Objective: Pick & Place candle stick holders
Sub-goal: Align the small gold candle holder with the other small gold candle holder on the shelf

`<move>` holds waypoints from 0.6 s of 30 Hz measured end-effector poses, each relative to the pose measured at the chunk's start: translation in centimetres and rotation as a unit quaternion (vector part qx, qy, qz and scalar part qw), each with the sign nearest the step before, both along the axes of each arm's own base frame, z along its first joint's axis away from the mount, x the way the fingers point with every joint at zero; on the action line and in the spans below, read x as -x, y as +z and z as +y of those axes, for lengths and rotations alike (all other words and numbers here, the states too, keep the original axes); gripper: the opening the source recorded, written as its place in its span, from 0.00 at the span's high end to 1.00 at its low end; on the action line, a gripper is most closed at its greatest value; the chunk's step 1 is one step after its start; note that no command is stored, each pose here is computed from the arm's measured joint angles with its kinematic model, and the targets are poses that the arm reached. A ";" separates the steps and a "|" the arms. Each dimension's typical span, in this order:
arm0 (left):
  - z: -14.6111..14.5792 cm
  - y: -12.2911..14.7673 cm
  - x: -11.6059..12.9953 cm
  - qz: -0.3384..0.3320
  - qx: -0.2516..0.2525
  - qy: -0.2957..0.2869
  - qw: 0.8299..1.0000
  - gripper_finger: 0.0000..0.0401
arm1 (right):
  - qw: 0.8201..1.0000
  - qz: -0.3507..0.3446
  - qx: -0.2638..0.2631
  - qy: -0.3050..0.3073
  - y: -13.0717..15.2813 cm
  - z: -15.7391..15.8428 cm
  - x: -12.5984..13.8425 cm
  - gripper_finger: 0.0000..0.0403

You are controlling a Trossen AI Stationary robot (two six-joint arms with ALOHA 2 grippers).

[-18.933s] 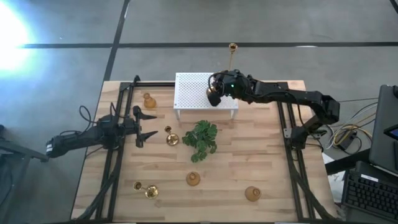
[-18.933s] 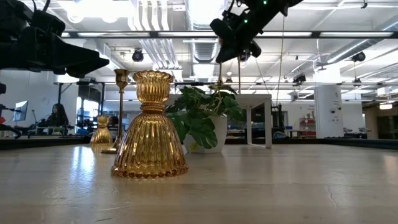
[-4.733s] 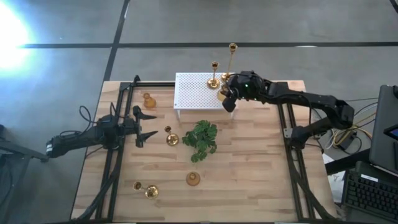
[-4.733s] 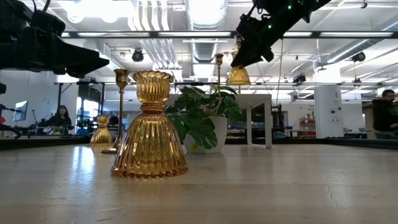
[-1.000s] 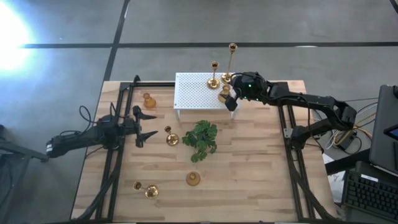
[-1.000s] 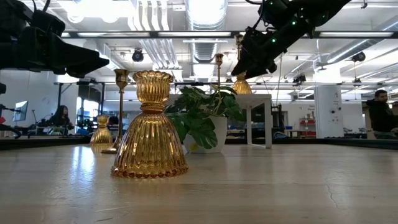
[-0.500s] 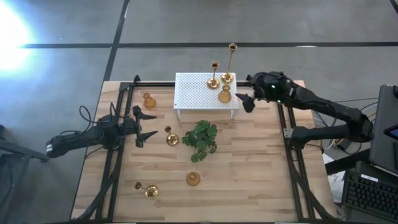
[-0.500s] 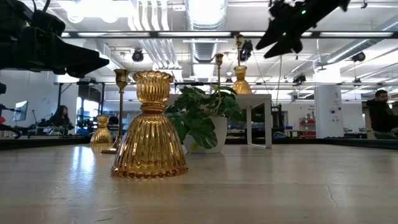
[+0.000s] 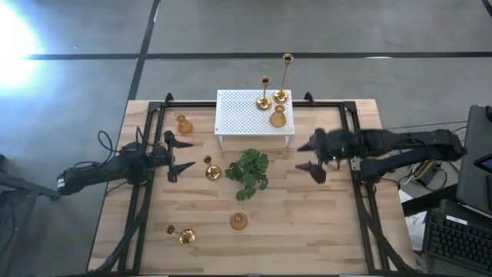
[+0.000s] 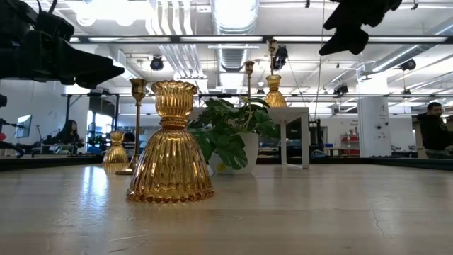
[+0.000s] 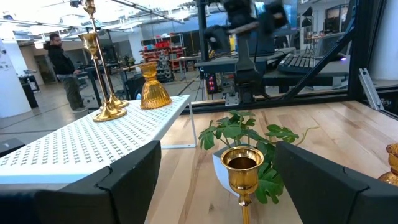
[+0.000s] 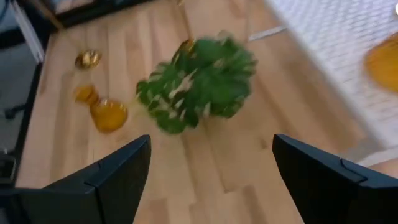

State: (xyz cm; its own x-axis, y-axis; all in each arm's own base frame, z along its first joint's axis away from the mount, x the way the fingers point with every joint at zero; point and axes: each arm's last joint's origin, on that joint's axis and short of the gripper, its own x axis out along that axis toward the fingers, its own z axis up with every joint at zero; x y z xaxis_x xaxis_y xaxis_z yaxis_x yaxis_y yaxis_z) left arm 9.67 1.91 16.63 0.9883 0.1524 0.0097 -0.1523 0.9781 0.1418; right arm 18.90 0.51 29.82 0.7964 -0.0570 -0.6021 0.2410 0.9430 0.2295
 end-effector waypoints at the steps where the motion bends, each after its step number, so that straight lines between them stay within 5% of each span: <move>1: 0.0 0.0 0.0 0.000 0.000 0.000 1.000 0.20 | 1.000 0.005 0.001 0.004 -0.4 0.7 -0.1 0.19; 9: 0.0 0.0 0.0 0.000 0.000 0.000 1.000 0.20 | 1.000 0.011 0.006 -0.008 -1.7 4.1 -0.7 0.23; 18: 0.0 0.0 0.0 0.000 0.000 0.000 1.000 0.20 | 0.999 0.035 -0.029 0.004 -3.8 4.8 -1.1 0.47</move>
State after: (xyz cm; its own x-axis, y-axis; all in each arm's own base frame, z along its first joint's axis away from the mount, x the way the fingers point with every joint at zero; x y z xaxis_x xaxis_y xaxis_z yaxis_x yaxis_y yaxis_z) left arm 9.68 1.91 16.62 0.9882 0.1531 0.0088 -0.1528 0.9780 0.1420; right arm 20.02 5.29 26.05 0.7521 -0.0144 -0.6589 0.2509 0.9307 0.2660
